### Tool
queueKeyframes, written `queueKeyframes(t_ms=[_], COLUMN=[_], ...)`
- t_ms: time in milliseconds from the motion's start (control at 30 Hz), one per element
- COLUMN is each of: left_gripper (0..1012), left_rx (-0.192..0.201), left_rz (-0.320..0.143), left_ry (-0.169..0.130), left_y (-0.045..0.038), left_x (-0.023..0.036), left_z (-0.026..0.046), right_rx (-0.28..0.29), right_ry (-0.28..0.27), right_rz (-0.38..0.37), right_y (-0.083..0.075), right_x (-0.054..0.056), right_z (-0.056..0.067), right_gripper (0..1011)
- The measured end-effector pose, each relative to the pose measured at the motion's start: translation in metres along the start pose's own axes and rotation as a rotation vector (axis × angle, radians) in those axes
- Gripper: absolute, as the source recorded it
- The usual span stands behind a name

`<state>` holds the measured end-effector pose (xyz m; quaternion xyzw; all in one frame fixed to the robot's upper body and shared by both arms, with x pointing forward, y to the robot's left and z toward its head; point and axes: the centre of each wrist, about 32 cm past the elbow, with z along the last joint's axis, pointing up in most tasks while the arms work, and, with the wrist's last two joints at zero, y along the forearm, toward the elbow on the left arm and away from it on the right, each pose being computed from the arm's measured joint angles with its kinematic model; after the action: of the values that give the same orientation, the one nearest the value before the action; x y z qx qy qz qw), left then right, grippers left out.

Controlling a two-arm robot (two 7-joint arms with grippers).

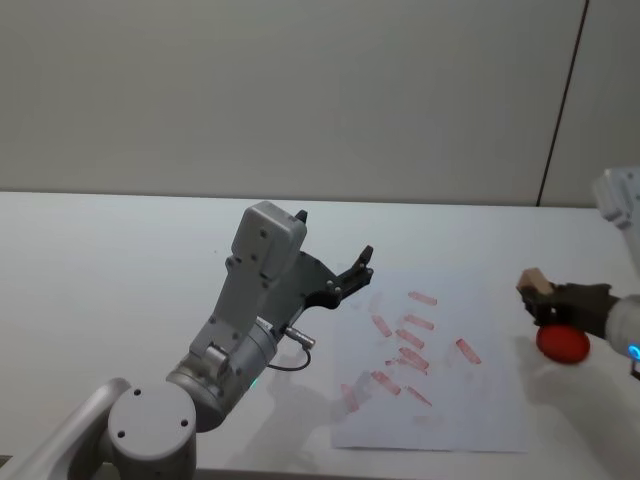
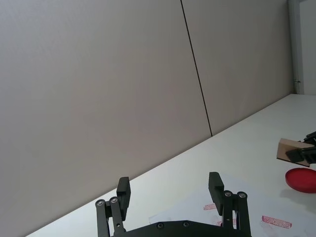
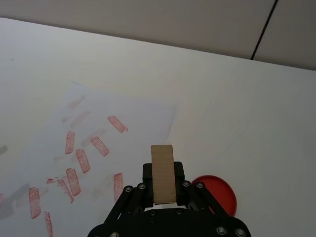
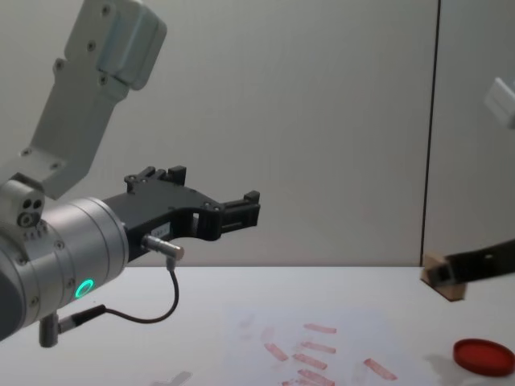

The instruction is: Use the one hand to pick up the stamp and affix it onto the A4 paper.

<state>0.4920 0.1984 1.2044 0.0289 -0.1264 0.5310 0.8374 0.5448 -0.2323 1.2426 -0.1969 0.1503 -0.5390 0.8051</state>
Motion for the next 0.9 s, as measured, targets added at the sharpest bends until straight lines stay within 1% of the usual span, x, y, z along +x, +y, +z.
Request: queueKeyframes(t_ms=[233, 400, 633, 900], left_gripper=[1002, 1002, 1002, 1002], left_rx=[0.000, 0.000, 0.000, 0.000], left_rz=[0.000, 0.000, 0.000, 0.000], left_ry=[0.000, 0.000, 0.000, 0.000], left_y=[0.0000, 0.0000, 0.0000, 0.0000], left_x=[0.0000, 0.0000, 0.0000, 0.0000], left_z=[0.0000, 0.0000, 0.0000, 0.0000], right_rx=[-0.016, -0.022, -0.035, -0.054], right_ry=[0.022, 0.030, 0.040, 0.051], right_rz=[-0.026, -0.035, -0.041, -0.050], right_y=[-0.009, -0.011, -0.008, 0.000], right_x=[0.012, 0.018, 0.025, 0.032], right_z=[-0.008, -0.010, -0.012, -0.014], right_gripper=[218, 218, 218, 218])
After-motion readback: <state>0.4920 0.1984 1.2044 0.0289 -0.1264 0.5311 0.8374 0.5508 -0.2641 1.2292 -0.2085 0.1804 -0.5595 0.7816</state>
